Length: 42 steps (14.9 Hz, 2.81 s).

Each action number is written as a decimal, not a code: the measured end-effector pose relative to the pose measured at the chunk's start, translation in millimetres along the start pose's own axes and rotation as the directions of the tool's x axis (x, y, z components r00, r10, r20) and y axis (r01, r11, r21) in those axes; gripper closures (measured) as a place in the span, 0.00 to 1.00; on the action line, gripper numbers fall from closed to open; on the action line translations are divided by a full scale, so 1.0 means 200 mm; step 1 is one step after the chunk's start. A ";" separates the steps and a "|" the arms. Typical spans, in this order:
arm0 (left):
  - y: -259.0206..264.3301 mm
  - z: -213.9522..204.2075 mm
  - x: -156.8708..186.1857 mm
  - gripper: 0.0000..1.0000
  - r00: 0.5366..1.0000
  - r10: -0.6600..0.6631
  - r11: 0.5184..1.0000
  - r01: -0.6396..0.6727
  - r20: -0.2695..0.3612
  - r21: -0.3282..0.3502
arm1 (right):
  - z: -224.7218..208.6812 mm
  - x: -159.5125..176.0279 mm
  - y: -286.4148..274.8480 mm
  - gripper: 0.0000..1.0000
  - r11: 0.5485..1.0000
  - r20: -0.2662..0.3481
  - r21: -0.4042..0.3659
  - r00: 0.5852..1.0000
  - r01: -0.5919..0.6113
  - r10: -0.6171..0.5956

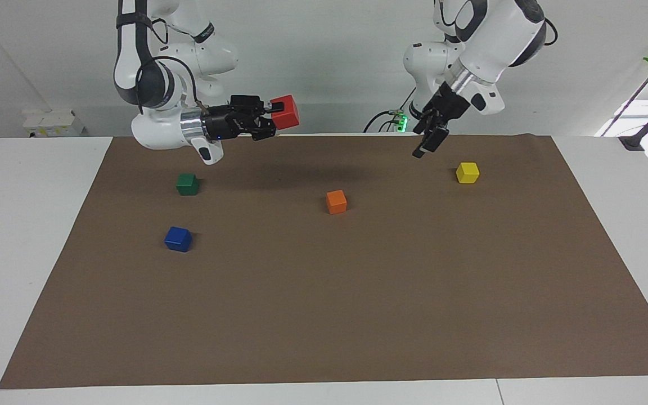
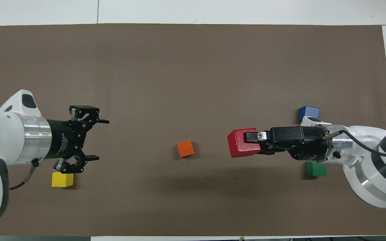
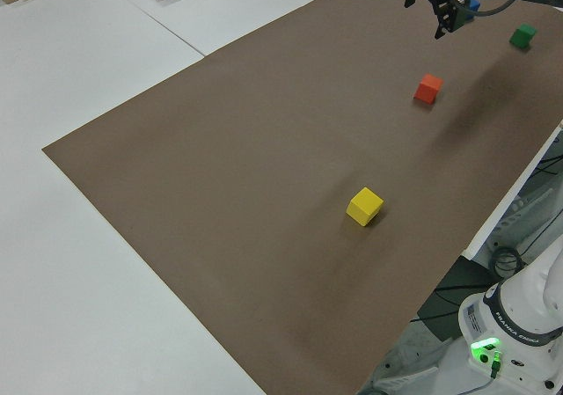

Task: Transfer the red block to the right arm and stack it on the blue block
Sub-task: 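Open the left gripper and withdraw while the right gripper carries the cube, then move the red cube with the right gripper above the blue cube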

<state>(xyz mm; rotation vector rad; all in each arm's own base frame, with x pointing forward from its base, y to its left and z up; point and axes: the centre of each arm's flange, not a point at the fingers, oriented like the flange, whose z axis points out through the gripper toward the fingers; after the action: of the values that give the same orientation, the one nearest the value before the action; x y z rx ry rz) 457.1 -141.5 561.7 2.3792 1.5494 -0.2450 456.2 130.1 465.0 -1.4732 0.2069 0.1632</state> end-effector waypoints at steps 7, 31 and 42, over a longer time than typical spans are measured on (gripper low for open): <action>-0.09 -0.13 0.32 0.00 0.853 0.508 0.857 -0.485 -0.120 0.175 | -0.31 -0.02 -0.24 0.45 0.868 -0.002 -0.496 1.000 0.014 -0.018; 0.24 -0.44 0.45 0.00 0.435 0.897 0.384 -0.853 0.075 0.352 | -0.78 0.63 0.05 0.45 -0.074 -0.203 -0.971 0.948 -0.227 -0.246; 0.23 -0.46 0.48 0.00 0.405 0.911 0.364 -0.880 0.080 0.306 | -0.76 0.76 0.16 0.45 -0.074 -0.227 -0.962 0.918 -0.264 -0.324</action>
<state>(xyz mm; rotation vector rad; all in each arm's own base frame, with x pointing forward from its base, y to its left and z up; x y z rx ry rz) 537.2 -46.8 626.4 3.1136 -0.0331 -0.0946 589.8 -20.0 385.2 -3.1710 0.4442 -0.1088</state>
